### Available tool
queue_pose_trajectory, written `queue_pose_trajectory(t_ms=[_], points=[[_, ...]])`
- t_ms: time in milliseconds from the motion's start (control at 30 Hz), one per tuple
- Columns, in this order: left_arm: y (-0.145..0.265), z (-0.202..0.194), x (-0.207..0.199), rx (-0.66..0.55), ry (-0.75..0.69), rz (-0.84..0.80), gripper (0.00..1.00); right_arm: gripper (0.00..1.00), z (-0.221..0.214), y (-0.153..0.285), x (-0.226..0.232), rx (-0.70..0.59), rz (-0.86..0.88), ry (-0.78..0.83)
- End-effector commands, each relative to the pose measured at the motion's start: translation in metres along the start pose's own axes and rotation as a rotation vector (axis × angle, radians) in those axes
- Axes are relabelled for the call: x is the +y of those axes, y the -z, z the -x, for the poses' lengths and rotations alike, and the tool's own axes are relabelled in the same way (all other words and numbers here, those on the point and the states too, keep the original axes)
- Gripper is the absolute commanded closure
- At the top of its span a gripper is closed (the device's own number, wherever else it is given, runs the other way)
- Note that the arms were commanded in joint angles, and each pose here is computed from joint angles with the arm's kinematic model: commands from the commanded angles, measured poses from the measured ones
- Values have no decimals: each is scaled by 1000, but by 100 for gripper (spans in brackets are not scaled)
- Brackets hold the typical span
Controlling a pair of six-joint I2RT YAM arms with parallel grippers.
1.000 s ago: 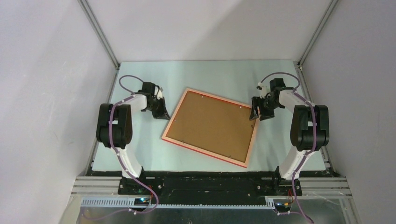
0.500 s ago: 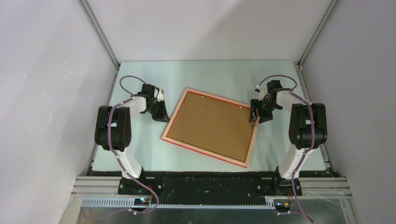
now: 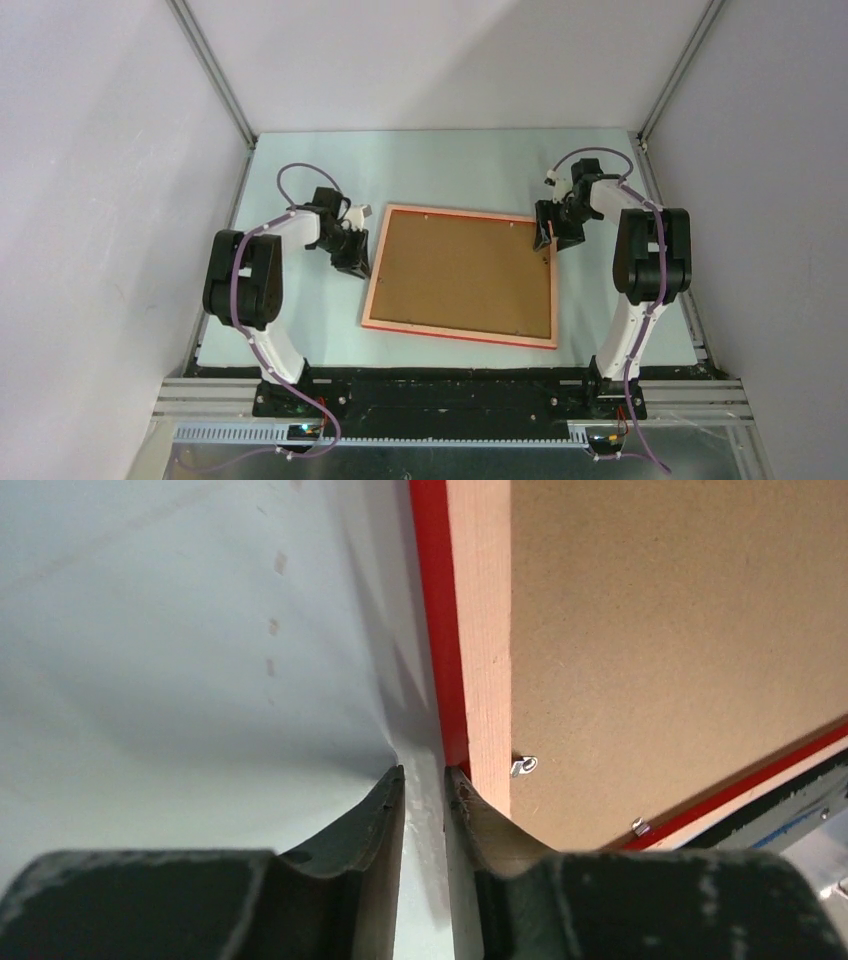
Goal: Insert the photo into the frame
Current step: Adjust the photo frame at the center of the board, then install the photo frame at the center of the board.
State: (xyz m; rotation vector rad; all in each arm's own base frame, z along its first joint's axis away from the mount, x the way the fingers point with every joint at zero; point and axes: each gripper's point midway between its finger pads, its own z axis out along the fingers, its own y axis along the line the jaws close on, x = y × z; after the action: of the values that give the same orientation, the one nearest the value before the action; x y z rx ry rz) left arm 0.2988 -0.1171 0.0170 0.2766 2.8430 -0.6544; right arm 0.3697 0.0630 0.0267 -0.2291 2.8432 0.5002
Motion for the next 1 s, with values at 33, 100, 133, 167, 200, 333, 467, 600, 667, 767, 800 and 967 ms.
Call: queue_pose_trajectory(t_ms=[33,100,133,167,200,333,467,600,667,767,800,967], points=[[6,-18,-30,47,-53,-104,72,32,-4,-4,4,2,40,66],[6,-17,-29,42,-55,-95,71,32,-9,-1,-1,4,20,73],[7,-16,-28,40,-53,-88,71,32,-11,-1,-2,9,15,77],[6,-16,-28,39,-51,-85,70,31,-14,1,-3,12,7,86],[6,-15,-26,39,-51,-76,69,31,-14,4,-3,8,2,93],[7,-13,-24,32,-46,-55,65,29,-21,10,-16,14,-30,88],[9,-10,-22,23,-48,-40,58,29,-28,13,-23,25,-50,88],[10,-8,-19,16,-53,-20,51,29,-39,12,-28,48,-71,102],[10,-7,-17,15,-54,-14,47,30,-41,12,-31,53,-84,112],[11,-5,-17,11,-57,-12,45,33,-42,12,-34,52,-96,117],[10,-5,-17,11,-57,-10,45,33,-42,12,-35,52,-97,121],[11,-4,-16,8,-58,-3,44,40,-40,10,-40,51,-113,145]])
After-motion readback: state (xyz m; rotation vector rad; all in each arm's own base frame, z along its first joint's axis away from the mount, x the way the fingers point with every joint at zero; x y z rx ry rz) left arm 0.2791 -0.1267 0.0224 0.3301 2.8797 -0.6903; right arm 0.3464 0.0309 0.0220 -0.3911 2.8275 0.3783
